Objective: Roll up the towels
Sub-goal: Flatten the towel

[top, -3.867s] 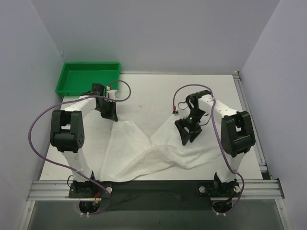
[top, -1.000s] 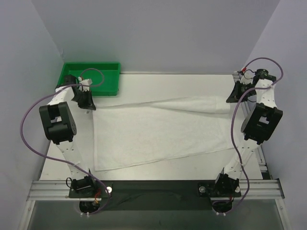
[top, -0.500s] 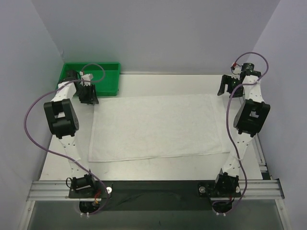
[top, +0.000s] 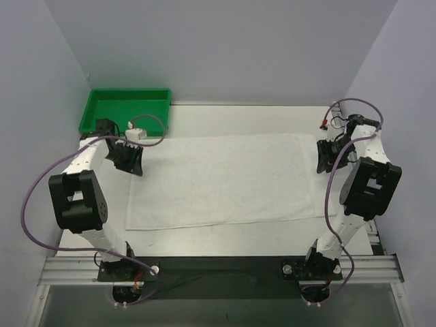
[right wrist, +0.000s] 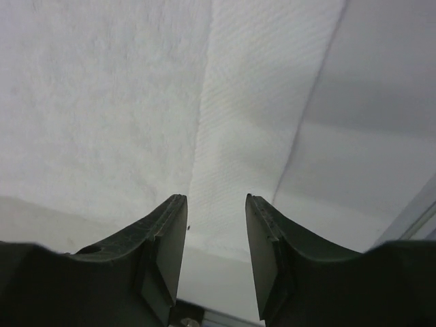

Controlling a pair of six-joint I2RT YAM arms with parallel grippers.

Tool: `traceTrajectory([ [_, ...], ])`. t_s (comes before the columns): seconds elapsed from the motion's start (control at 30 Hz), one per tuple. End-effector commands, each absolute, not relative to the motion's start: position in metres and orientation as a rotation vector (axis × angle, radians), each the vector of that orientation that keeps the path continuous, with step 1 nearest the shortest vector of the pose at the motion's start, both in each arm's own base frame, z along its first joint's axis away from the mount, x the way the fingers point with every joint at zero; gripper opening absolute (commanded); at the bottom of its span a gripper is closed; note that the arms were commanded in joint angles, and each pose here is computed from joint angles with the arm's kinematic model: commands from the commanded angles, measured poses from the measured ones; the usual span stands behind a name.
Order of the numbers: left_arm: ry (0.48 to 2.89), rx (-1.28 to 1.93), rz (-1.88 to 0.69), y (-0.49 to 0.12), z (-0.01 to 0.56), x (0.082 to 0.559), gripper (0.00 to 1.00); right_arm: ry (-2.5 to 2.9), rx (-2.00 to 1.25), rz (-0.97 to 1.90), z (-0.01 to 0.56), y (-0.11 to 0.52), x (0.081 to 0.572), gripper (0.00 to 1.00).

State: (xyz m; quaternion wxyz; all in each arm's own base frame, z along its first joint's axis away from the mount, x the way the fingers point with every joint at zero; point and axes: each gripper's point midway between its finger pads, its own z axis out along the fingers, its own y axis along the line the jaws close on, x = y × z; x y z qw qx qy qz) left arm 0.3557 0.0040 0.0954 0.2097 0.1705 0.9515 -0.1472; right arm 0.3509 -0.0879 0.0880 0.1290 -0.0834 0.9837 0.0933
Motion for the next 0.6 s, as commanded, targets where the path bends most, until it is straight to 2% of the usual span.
traceTrajectory([
  [0.0,2.728,0.662,-0.458,-0.011,0.067,0.313,0.46,2.992,-0.396,0.398,0.071,-0.071,0.296,0.39],
  [0.13,2.827,0.727,-0.464,-0.02,0.034,0.279,0.43,3.09,-0.441,0.48,0.045,-0.061,0.266,0.31],
  [0.27,2.883,0.713,-0.412,-0.017,0.013,0.281,0.41,3.165,-0.427,0.514,0.022,-0.058,0.256,0.29],
  [0.57,2.875,0.55,-0.216,0.021,0.004,0.359,0.4,3.194,-0.366,0.391,0.015,-0.056,0.285,0.29],
])
